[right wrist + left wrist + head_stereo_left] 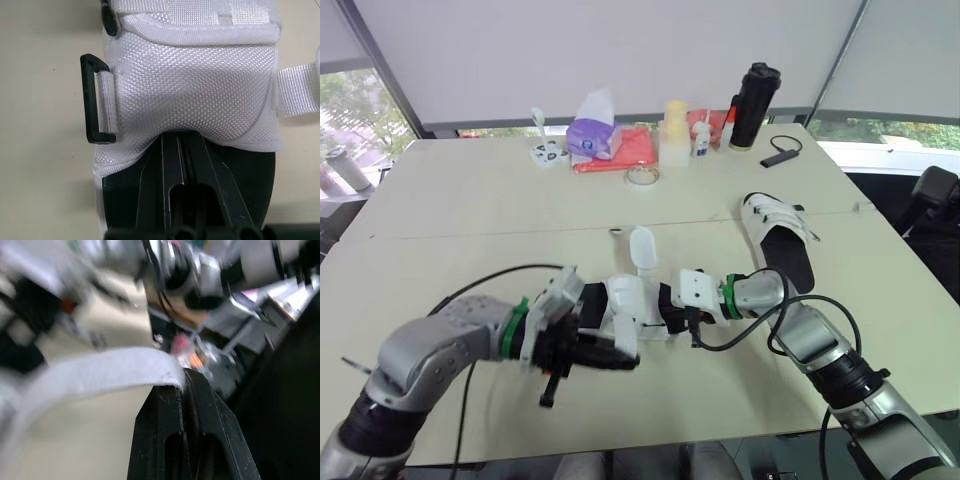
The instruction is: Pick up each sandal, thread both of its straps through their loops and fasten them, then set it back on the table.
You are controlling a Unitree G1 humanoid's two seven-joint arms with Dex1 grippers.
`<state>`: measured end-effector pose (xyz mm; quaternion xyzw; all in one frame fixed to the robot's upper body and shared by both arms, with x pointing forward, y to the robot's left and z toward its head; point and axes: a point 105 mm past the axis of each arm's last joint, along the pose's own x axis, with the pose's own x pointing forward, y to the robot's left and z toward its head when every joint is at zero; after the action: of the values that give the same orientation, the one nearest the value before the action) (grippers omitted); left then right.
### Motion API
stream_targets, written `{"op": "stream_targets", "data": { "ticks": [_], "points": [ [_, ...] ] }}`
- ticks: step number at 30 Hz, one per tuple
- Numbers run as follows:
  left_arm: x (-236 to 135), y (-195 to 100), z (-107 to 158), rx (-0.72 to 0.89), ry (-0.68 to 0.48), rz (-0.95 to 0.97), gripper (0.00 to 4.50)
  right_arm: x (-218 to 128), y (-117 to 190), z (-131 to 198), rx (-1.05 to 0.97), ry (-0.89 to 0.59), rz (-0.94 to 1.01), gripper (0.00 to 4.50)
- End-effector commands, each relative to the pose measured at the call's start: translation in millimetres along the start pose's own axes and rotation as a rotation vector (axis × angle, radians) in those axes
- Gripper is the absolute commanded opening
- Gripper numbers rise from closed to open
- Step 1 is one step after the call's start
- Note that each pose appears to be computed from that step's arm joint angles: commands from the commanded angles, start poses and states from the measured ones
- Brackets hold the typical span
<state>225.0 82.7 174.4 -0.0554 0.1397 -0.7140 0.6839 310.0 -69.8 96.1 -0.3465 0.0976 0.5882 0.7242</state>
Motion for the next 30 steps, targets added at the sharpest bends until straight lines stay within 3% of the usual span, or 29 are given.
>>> {"op": "stream_targets", "data": {
  "ticks": [1, 15, 19, 25, 30],
  "points": [
    [0, 12, 21, 0.019, -0.076, 0.049, 0.05, 6, 9, -27, 0.06, 0.096, 0.025, 0.0],
    [3, 72, 27, -0.053, -0.168, 0.242, 0.05, 4, 9, -27, 0.063, 0.097, 0.017, 0.0],
    [-3, 83, 20, -0.088, -0.171, 0.298, 1.47, 3, 10, -29, 0.066, 0.101, 0.016, 0.0],
    [-9, 100, 25, -0.147, -0.266, 0.379, 4.47, 4, 9, -28, 0.064, 0.099, 0.017, 0.0],
    [-19, 110, 38, -0.148, -0.357, 0.446, 4.47, 4, 10, -28, 0.064, 0.1, 0.018, 0.0]
  ]
}}
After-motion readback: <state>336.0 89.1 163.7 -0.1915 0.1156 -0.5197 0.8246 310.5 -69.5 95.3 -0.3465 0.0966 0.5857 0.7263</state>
